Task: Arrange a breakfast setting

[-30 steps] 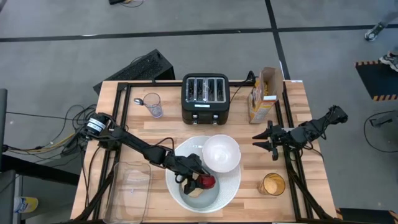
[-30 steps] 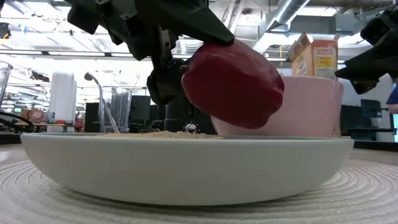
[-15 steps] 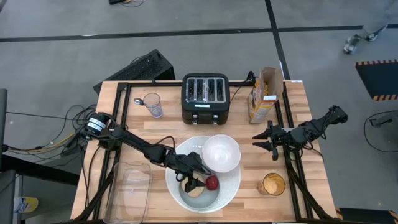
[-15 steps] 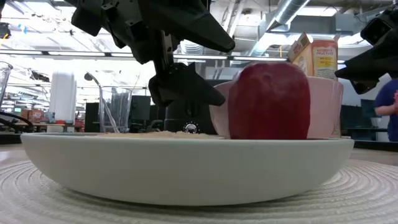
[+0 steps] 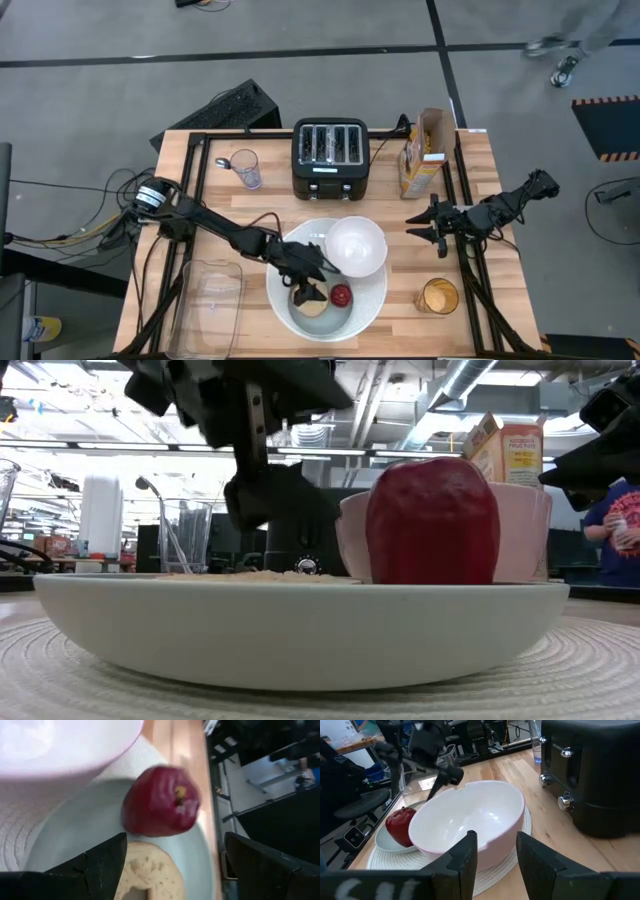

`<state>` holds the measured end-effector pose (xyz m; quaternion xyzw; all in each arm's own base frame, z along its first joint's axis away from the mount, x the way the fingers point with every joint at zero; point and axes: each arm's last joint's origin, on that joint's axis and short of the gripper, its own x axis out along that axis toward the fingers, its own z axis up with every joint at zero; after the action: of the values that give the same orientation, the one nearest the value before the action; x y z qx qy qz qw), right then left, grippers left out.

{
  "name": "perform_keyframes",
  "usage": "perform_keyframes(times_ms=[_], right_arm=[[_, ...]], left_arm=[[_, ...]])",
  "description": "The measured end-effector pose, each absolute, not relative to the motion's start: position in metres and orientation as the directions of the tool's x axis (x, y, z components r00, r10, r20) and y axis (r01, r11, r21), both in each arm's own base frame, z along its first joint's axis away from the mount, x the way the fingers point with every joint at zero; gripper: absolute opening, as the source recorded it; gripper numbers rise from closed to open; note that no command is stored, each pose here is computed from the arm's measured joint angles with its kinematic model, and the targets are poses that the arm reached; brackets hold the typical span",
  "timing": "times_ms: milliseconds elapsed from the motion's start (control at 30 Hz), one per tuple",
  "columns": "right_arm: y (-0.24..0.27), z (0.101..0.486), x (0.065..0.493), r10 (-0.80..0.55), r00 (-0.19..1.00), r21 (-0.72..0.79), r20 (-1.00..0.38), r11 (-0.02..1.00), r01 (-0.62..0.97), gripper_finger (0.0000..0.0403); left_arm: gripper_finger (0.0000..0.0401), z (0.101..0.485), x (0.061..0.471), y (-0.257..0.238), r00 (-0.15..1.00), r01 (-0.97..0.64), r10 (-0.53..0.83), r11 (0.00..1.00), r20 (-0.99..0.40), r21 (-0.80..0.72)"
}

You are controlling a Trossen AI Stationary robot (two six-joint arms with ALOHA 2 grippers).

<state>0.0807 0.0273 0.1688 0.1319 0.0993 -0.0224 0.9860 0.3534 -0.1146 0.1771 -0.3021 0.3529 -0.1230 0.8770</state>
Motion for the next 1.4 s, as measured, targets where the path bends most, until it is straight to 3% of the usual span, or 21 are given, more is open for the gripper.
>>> perform_keyframes(times_ms=[133, 333, 667, 1033, 1167, 1400], right_arm=[[0.027, 0.169, 0.081, -0.018, 0.979, 0.255, -0.202, 0.964, 0.07, 0.0159], [0.027, 0.169, 0.081, -0.018, 0.979, 0.256, -0.202, 0.964, 0.07, 0.0159], [0.027, 0.169, 0.081, -0.018, 0.979, 0.256, -0.202, 0.964, 0.07, 0.0159], [0.027, 0.169, 0.081, -0.018, 0.979, 0.255, -0.202, 0.964, 0.071, 0.0159], [0.027, 0.169, 0.081, -0.018, 0.979, 0.256, -0.202, 0.964, 0.071, 0.0159], [0.027, 0.169, 0.081, -0.018, 0.979, 0.256, -0.202, 0.964, 0.07, 0.0159]], left_arm=[[0.0319, 0.208, 0.345, -0.106, 0.755, 0.08, -0.43, 0.81, -0.494, -0.582], [0.0319, 0.268, 0.311, -0.095, 0.803, 0.263, -0.422, 0.885, -0.421, -0.384], [0.0319, 0.326, 0.226, -0.062, 0.947, 0.205, -0.231, 0.969, -0.224, -0.137], [0.0319, 0.278, 0.155, -0.037, 0.976, 0.149, -0.172, 0.975, -0.135, -0.165], [0.032, 0.254, 0.142, -0.034, 0.983, 0.145, -0.163, 0.971, -0.083, -0.192], [0.0319, 0.219, 0.13, -0.03, 0.982, 0.116, -0.143, 0.972, -0.121, -0.206]])
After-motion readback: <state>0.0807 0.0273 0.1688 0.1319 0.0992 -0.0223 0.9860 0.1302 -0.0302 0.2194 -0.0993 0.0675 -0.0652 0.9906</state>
